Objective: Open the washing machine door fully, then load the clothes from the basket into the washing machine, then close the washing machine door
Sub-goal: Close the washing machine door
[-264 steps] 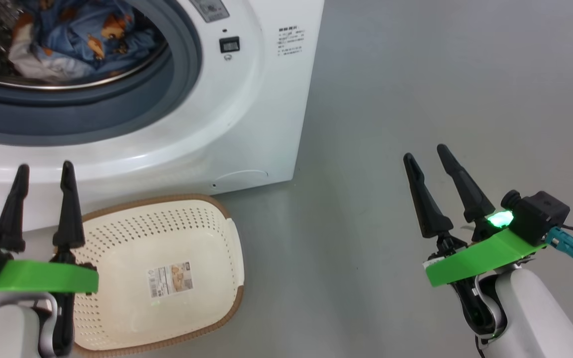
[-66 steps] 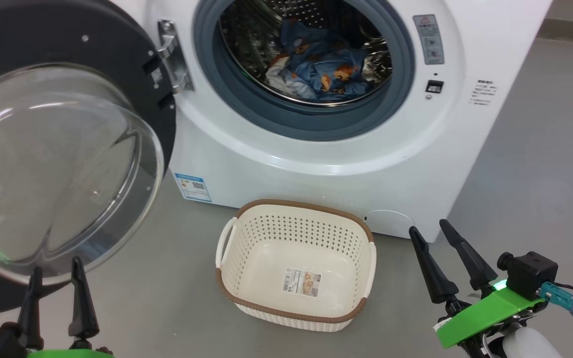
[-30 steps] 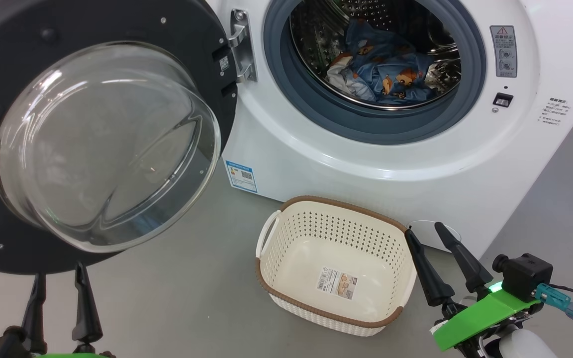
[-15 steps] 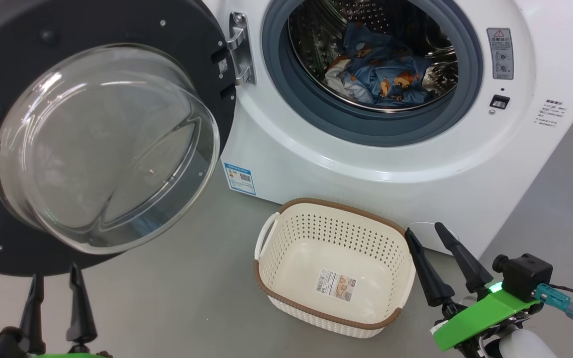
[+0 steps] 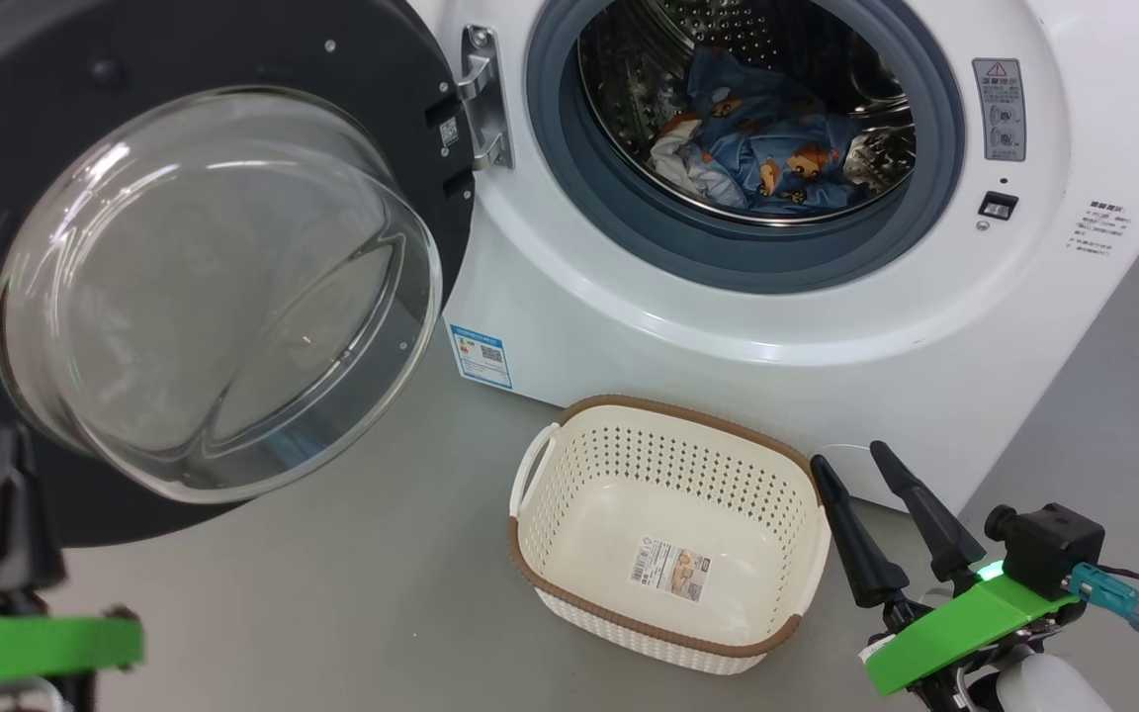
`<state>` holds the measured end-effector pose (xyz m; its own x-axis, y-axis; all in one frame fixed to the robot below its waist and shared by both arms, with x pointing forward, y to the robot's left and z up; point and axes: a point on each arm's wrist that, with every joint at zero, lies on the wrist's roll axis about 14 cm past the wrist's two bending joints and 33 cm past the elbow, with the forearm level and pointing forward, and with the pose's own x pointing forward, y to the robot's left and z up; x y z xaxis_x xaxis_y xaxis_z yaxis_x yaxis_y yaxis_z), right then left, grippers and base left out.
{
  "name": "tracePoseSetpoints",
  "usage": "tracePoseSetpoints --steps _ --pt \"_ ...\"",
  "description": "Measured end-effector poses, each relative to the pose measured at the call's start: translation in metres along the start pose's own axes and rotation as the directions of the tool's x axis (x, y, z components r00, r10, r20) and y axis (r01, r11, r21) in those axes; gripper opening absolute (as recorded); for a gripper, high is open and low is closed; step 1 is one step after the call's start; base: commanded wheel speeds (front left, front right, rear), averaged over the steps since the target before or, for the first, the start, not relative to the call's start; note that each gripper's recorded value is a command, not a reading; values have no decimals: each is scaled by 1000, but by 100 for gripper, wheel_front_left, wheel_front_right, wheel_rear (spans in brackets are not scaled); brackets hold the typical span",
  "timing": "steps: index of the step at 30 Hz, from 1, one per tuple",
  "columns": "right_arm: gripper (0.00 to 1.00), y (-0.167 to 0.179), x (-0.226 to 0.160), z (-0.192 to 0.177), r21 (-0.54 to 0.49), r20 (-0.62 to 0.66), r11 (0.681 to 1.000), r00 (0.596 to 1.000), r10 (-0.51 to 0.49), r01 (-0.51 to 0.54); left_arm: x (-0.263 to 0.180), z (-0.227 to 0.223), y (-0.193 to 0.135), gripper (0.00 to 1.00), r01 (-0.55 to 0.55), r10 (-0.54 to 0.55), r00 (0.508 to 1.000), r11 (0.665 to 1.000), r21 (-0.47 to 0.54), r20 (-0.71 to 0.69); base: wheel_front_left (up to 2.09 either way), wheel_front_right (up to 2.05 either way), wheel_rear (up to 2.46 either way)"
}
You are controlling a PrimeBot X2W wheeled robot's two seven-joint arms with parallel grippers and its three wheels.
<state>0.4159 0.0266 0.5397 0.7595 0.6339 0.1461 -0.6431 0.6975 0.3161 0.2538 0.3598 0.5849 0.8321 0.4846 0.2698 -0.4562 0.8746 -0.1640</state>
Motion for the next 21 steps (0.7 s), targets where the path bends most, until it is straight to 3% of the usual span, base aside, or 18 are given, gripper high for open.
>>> tracePoseSetpoints --steps 9,15,21 --pt "100 1 -1 0 -2 -3 1000 1000 4 -4 53 93 17 0 30 -30 982 1000 2 188 0 0 0" --pt "100 -4 -4 -1 -12 -8 1000 1000 -5 5 82 149 42 0 21 19 962 989 -146 272 0 0 0" --pt "100 -14 -7 -6 -16 -26 1000 999 -19 18 112 155 80 0 -33 108 975 934 -355 193 0 0 0"
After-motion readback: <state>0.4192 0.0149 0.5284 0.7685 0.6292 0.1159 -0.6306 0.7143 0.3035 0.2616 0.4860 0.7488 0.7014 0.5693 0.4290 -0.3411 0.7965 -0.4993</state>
